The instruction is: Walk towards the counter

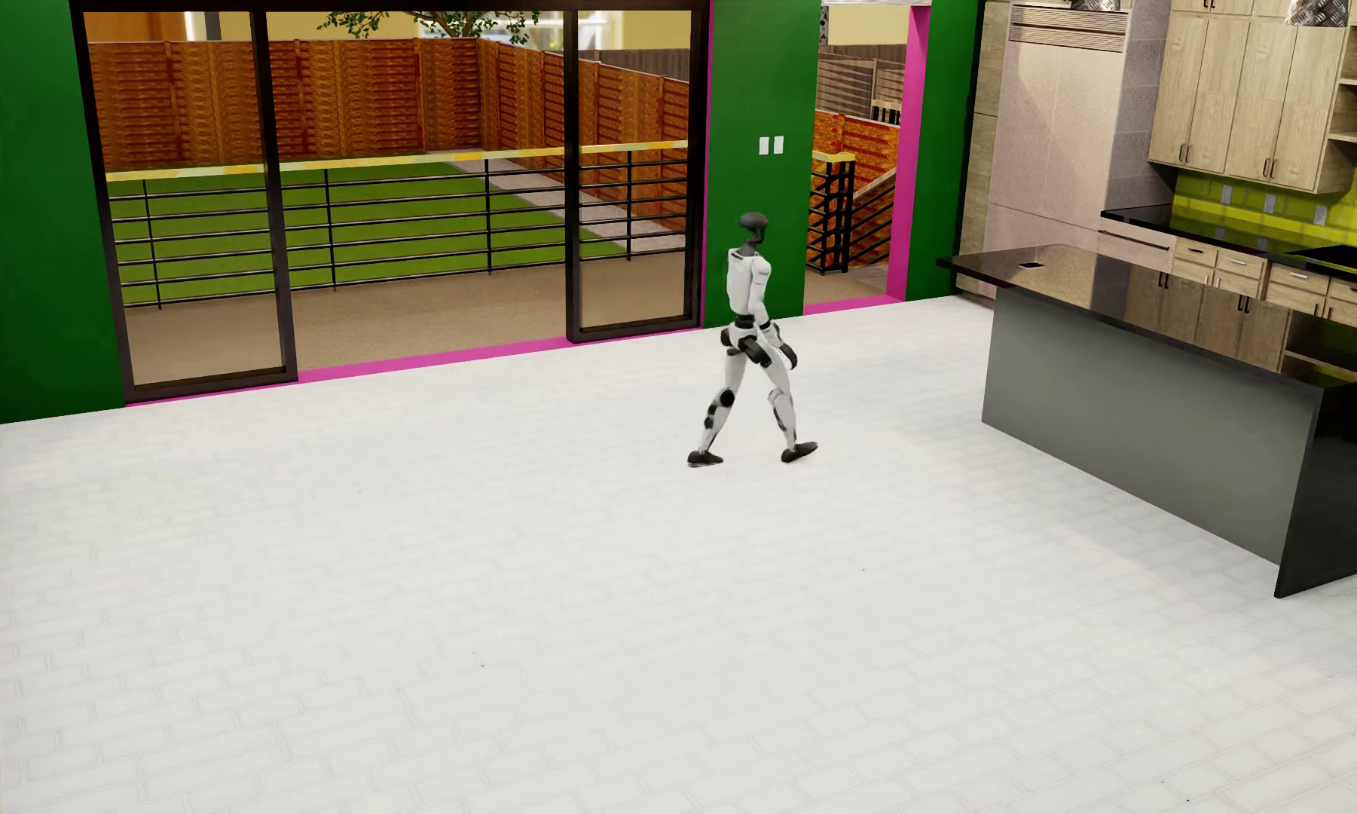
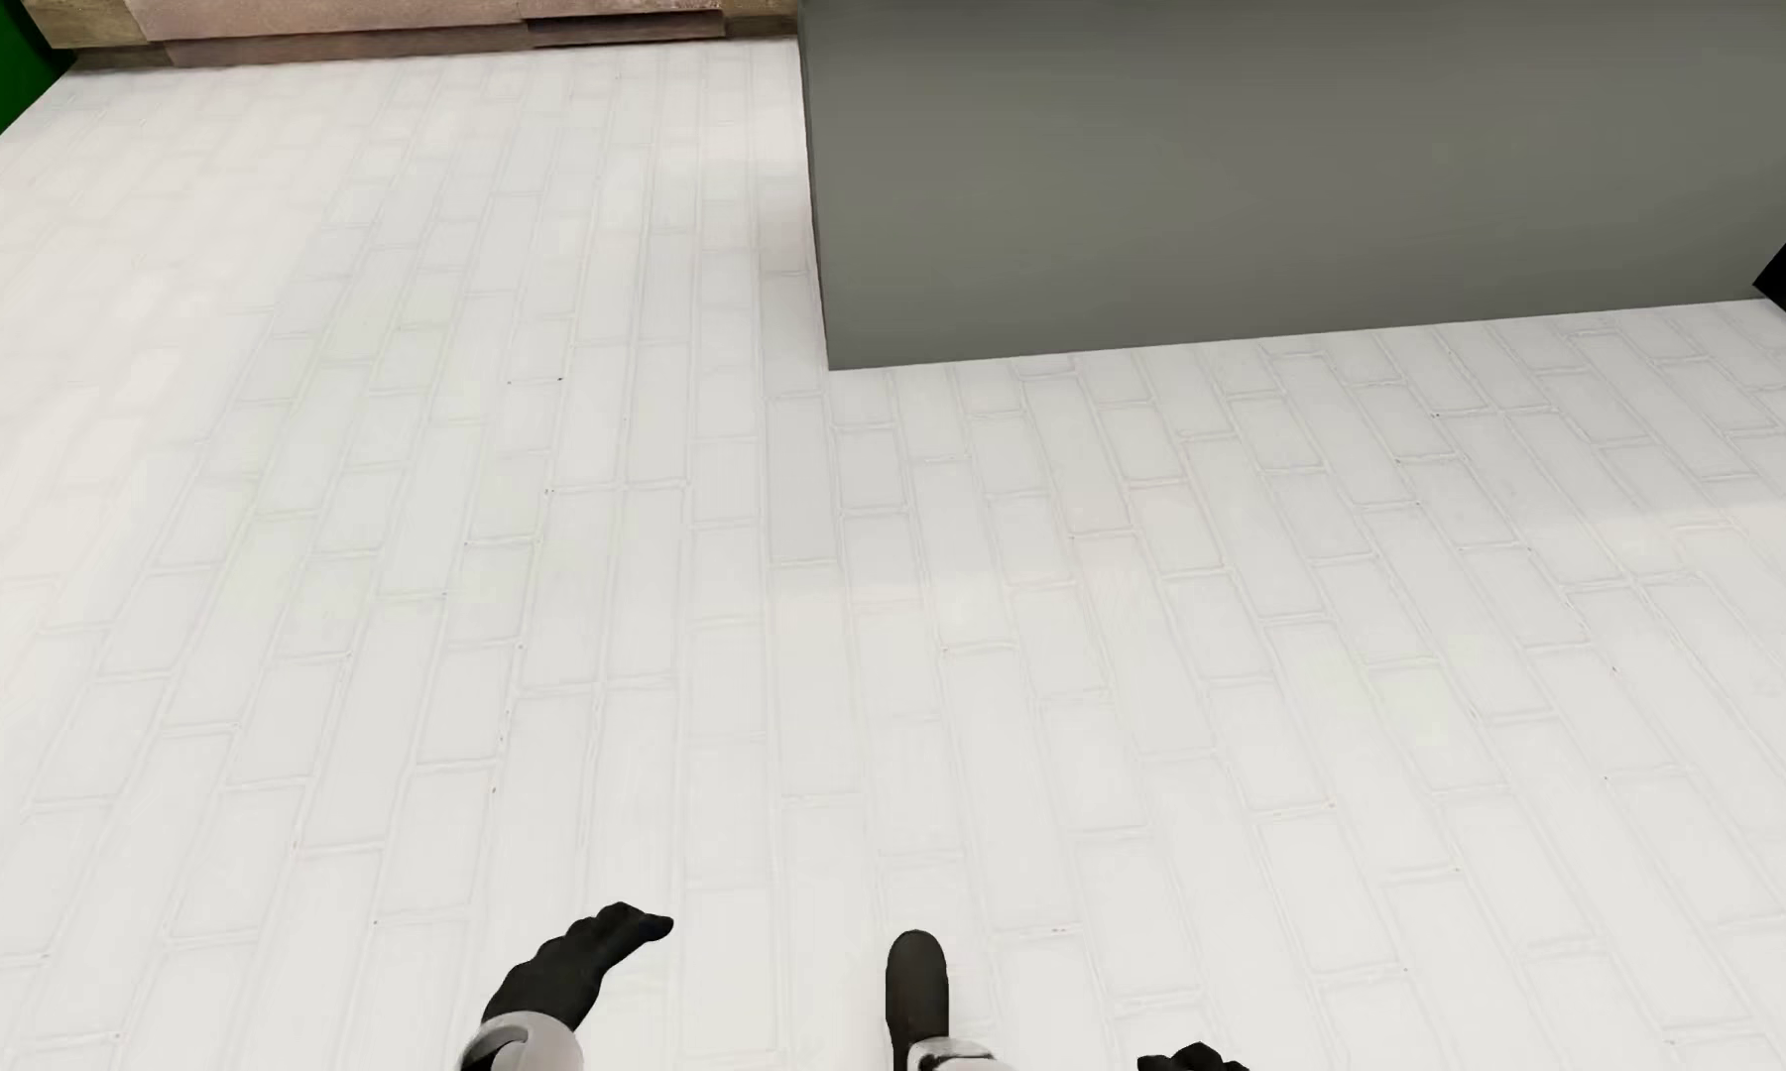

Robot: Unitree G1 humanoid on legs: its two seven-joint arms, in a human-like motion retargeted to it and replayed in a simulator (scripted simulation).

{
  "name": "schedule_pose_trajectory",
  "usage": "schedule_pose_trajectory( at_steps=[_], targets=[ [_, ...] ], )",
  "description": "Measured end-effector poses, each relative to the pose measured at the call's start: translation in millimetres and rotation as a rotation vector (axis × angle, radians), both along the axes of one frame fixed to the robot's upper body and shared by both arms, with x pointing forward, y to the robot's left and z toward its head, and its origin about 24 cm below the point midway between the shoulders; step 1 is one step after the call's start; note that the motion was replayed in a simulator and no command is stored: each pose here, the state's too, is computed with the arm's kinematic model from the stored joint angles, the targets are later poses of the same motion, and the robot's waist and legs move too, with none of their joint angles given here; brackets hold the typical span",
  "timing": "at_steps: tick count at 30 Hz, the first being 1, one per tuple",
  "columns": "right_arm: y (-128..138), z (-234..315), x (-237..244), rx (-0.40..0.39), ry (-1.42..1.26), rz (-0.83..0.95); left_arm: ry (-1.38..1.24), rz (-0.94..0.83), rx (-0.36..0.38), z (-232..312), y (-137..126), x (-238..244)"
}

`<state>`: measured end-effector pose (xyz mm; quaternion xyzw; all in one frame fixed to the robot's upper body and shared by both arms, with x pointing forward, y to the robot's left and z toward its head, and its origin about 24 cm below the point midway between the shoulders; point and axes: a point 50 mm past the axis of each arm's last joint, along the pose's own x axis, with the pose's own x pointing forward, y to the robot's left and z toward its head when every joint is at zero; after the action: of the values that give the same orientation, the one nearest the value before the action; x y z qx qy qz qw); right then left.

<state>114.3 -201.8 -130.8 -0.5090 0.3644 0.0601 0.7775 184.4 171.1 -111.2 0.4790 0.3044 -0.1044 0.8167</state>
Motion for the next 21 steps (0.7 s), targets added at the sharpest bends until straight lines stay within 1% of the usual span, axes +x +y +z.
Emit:
schedule_pose_trajectory(
  at_steps=[2,4,5,6,7,8,9,10,12,13,15,19,21],
  targets=[
    [4.7,-9.7,-19.3,0.005,0.063,-0.035,0.022,0.022,0.010,-5.0,2.3,-9.9],
    [12.2,-20.0,-39.6,0.018,0.149,-0.058,0.108,0.122,-0.007,-17.4,10.7,-35.8],
    [16.3,-24.1,-46.4,0.023,0.189,-0.046,0.169,0.145,-0.012,-24.1,13.8,-50.3],
    [20.7,-26.8,-48.9,0.027,0.215,-0.014,0.229,0.099,0.000,-28.8,15.6,-60.9],
    [25.3,-28.1,-46.7,0.030,0.222,0.022,0.272,-0.001,0.031,-30.4,17.8,-66.4],
    [29.1,-28.1,-40.0,0.033,0.210,0.056,0.288,-0.092,0.061,-29.2,22.6,-69.7],
    [33.2,-26.7,-30.1,0.033,0.187,0.092,0.287,-0.117,0.075,-27.0,27.0,-71.8],
    [37.1,-24.5,-17.8,0.028,0.160,0.134,0.276,-0.069,0.068,-25.0,33.6,-75.2],
    [43.2,-17.6,9.1,0.032,0.088,0.184,0.244,0.128,0.041,-22.6,45.3,-85.9],
    [47.2,-12.2,24.1,0.047,0.039,0.188,0.234,0.212,0.036,-22.0,49.5,-90.7],
    [56.3,2.5,54.7,0.074,-0.077,0.215,0.236,0.280,0.030,-22.0,50.7,-97.4],
    [74.9,29.7,92.6,0.127,-0.253,0.288,0.325,0.175,0.039,-28.5,42.5,-101.7],
    [82.7,34.8,98.1,0.144,-0.282,0.307,0.325,0.185,0.033,-28.7,42.0,-102.5]
  ],
)
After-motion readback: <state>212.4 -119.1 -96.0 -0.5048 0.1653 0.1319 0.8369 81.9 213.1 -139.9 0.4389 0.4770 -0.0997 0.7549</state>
